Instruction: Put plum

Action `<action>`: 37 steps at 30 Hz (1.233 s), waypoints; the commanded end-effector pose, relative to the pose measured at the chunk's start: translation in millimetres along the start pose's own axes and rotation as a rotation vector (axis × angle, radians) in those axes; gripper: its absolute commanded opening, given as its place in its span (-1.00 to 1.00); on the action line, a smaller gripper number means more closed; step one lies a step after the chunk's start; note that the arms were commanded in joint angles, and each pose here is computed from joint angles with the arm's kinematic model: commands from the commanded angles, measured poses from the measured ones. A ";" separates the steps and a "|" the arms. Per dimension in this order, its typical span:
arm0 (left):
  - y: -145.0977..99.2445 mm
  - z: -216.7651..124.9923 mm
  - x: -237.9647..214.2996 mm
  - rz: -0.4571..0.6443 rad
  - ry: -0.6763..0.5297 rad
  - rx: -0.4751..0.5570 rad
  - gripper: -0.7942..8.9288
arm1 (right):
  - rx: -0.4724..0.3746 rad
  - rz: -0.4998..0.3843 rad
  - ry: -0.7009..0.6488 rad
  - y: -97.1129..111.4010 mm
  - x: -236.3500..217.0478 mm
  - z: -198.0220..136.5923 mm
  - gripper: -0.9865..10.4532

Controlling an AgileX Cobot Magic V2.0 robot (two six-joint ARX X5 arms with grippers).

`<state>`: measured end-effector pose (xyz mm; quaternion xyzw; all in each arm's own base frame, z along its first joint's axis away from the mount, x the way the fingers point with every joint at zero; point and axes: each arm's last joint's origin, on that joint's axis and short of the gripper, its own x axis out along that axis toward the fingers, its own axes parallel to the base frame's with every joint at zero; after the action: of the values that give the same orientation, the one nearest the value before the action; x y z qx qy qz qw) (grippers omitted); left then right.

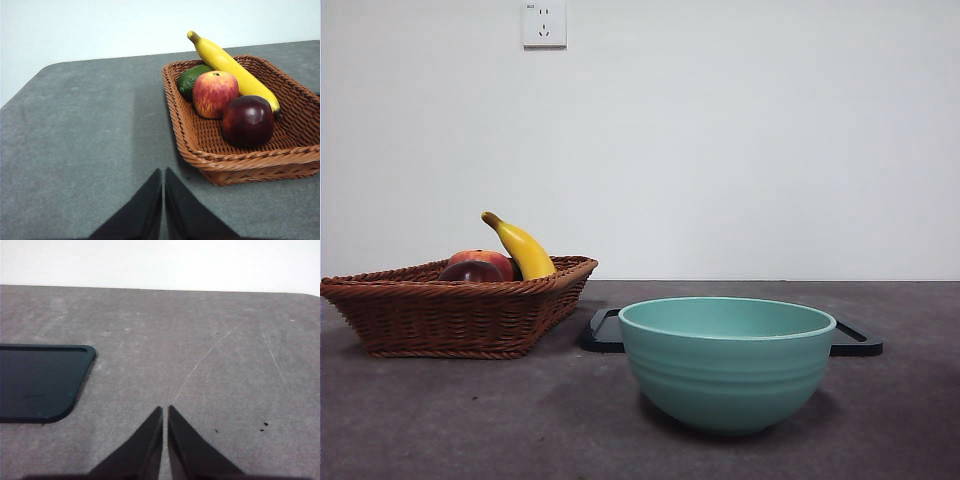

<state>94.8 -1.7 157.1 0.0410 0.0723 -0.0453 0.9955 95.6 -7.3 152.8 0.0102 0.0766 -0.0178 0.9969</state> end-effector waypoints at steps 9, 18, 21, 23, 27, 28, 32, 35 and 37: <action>0.2 -2.1 1.7 0.002 -0.024 -0.297 -0.82 | 0.147 0.076 -0.007 2.1 0.1 0.3 -0.82; 0.7 7.2 -1.3 -0.004 -0.052 -0.440 -0.82 | 0.233 0.103 -0.005 2.9 -0.4 1.9 -0.82; 1.0 13.0 -3.5 -0.007 -0.063 -0.486 -0.82 | 0.266 0.111 -0.017 3.2 -2.3 7.6 -0.82; 1.2 17.7 -5.9 -0.007 -0.059 -0.506 -0.82 | 0.275 0.113 -0.031 3.4 -4.9 14.3 -0.82; 1.7 31.4 -13.1 -0.006 -0.045 -0.510 -0.82 | 0.270 0.120 -0.075 4.2 -14.2 35.8 -0.82; 1.9 36.2 -15.3 -0.009 -0.046 -0.510 -0.82 | 0.269 0.121 -0.086 4.4 -17.1 42.1 -0.82; 2.9 59.0 -23.7 -0.018 -0.054 -0.505 -0.82 | 0.266 0.125 -0.103 5.3 -28.3 67.4 -0.82; 3.2 78.7 -29.2 -0.048 -0.044 -0.473 -0.82 | 0.253 0.143 -0.088 6.6 -36.8 87.7 -0.82; 3.1 92.4 -31.8 -0.084 -0.018 -0.451 -0.82 | 0.228 0.163 -0.065 7.7 -41.9 102.4 -0.82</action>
<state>77.8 -3.7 243.5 -0.2023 0.0775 -0.0600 0.9744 72.3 -1.0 250.4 0.1382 0.0462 0.0486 0.9881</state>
